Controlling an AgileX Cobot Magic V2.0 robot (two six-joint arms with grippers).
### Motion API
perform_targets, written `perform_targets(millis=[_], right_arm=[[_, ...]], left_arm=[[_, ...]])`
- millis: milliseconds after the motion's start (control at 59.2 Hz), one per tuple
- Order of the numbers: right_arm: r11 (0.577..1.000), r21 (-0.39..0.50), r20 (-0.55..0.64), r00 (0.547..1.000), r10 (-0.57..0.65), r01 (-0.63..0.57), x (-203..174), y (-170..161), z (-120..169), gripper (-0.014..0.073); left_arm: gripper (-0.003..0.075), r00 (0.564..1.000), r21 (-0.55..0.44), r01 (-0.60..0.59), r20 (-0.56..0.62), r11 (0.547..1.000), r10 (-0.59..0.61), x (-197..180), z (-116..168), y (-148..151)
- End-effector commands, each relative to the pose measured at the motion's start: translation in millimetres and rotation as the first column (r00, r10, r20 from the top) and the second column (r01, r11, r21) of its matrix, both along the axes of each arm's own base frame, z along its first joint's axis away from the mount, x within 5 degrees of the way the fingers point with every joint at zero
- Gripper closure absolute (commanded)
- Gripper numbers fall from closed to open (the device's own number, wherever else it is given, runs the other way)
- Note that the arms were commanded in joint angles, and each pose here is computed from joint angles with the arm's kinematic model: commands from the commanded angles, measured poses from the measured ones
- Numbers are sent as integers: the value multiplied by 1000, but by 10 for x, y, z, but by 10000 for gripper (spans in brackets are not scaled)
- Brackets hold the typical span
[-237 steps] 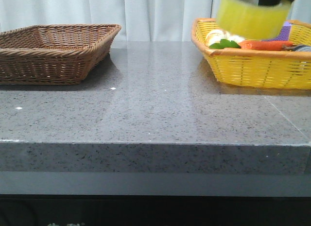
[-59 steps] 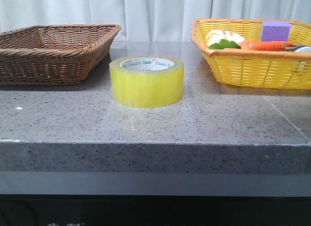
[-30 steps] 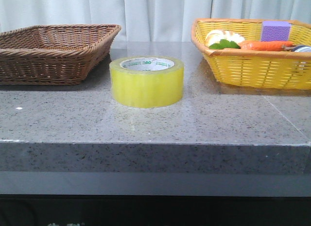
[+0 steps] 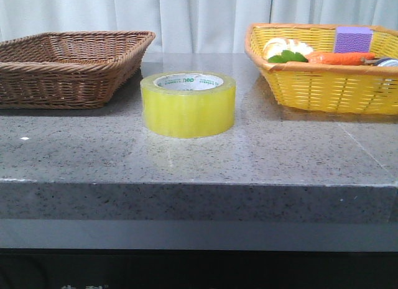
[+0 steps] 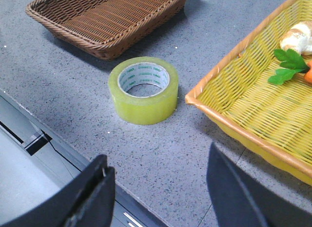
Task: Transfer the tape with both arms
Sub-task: 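Open the right gripper and withdraw it upward, then lower the left gripper into the tape roll's hole and grasp its rim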
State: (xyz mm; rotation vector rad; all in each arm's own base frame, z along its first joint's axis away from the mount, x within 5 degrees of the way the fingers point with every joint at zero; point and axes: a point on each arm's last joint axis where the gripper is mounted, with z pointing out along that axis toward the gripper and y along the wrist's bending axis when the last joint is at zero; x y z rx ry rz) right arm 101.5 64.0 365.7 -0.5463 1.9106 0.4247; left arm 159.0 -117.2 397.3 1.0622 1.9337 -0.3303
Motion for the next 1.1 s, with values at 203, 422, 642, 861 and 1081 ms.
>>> perform_targets(millis=[203, 422, 642, 861, 1081], right_arm=[[998, 60, 82, 997, -17, 12, 10, -5, 148, 148], [998, 60, 82, 997, -17, 12, 10, -5, 148, 148], [998, 60, 82, 997, -17, 12, 10, -5, 148, 148], [998, 60, 82, 997, -17, 12, 10, -5, 148, 148], [998, 60, 82, 997, -17, 12, 10, -5, 148, 148]], left_arm=[[174, 984, 130, 177, -12, 976, -177, 541, -51, -413], [174, 964, 165, 260, -107, 951, -244, 873, -190, -774], [174, 937, 184, 336, -166, 924, -308, 1085, -346, -1180], [174, 914, 201, 373, -246, 906, -322, 1293, -516, -1398], [174, 896, 211, 389, -315, 897, -314, 1421, -716, -1513]])
